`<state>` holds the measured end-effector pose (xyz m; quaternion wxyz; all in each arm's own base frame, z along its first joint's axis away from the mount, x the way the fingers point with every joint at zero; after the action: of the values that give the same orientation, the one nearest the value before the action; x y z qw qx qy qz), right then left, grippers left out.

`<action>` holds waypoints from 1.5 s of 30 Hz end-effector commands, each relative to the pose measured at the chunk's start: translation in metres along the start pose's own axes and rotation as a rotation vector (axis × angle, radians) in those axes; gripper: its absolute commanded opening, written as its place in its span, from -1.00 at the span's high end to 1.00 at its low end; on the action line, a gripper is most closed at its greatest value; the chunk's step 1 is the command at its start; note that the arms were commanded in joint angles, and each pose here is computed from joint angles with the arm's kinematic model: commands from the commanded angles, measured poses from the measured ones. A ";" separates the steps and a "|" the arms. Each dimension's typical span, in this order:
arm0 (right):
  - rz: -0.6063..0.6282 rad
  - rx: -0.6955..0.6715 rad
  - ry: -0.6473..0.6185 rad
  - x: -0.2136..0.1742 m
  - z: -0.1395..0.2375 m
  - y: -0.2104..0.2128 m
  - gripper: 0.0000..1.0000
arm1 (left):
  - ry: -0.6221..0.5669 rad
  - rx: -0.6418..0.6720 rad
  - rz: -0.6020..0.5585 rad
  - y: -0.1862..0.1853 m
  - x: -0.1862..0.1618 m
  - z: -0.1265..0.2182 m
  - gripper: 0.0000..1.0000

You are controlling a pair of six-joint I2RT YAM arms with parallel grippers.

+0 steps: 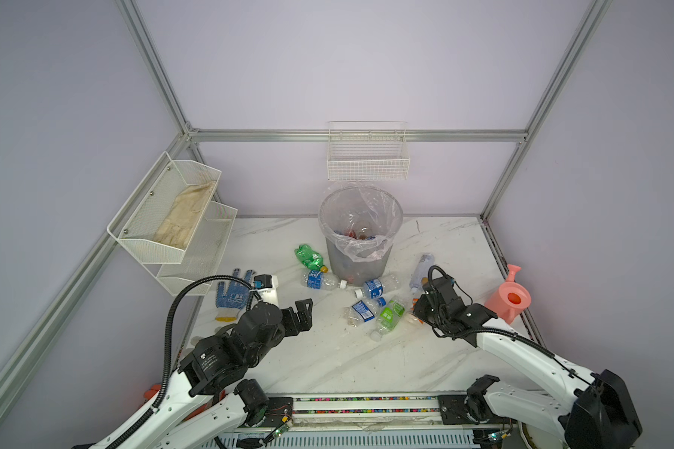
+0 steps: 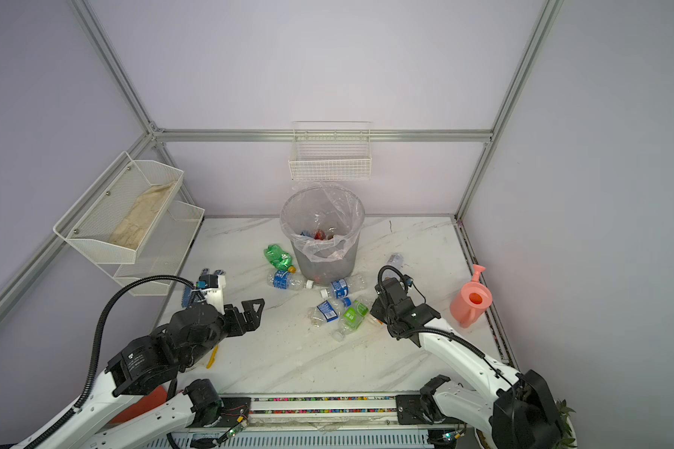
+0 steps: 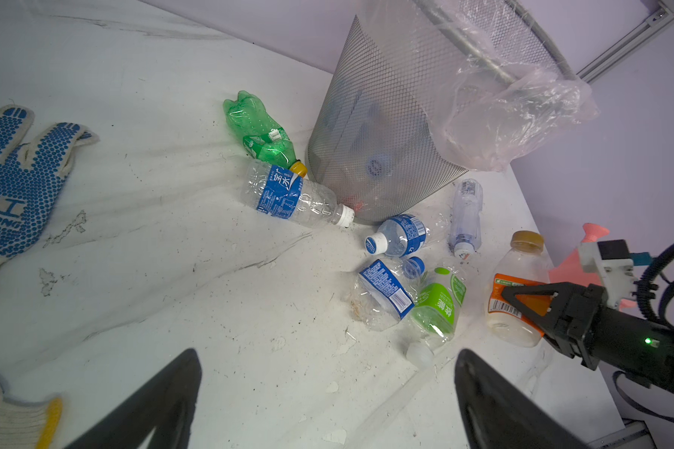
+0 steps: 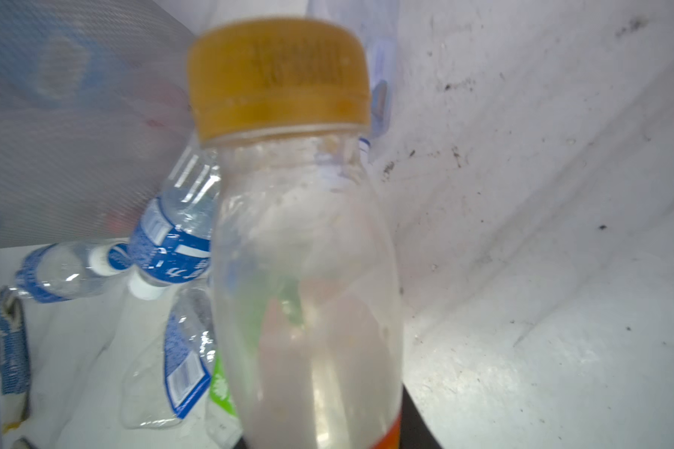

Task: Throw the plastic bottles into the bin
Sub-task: 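Lift the orange-labelled bottle with the right gripper and carry it over the bin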

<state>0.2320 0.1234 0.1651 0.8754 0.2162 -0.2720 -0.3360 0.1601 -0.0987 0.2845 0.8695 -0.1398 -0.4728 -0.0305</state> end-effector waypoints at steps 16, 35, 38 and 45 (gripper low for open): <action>0.186 0.313 -0.226 0.068 0.141 0.099 1.00 | 0.051 -0.024 0.018 0.005 -0.026 -0.006 -1.00; 0.307 0.649 -0.281 0.094 0.254 0.174 1.00 | 0.065 -0.030 0.020 0.005 -0.031 -0.007 -1.00; 0.313 0.666 -0.289 0.097 0.260 0.182 1.00 | 0.057 -0.055 0.012 0.002 -0.027 -0.005 -1.00; 0.327 0.713 -0.284 0.102 0.252 0.213 1.00 | 0.019 -0.085 0.019 0.001 -0.021 0.003 -1.00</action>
<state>0.2306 0.1375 0.4998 0.7510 0.3992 -0.5116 -0.1223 0.1471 -0.0967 0.2698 0.8718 -0.1765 -0.4559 -0.0327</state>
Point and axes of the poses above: each gripper's point midway between its finger pads, its own z axis back along the fingers, its own y axis along the line the jaws close on, x = y × z, the point moved 5 cm from there along z, back along the fingers, and after that the axes turned 14 degrees about -z, right-handed, at the moved point
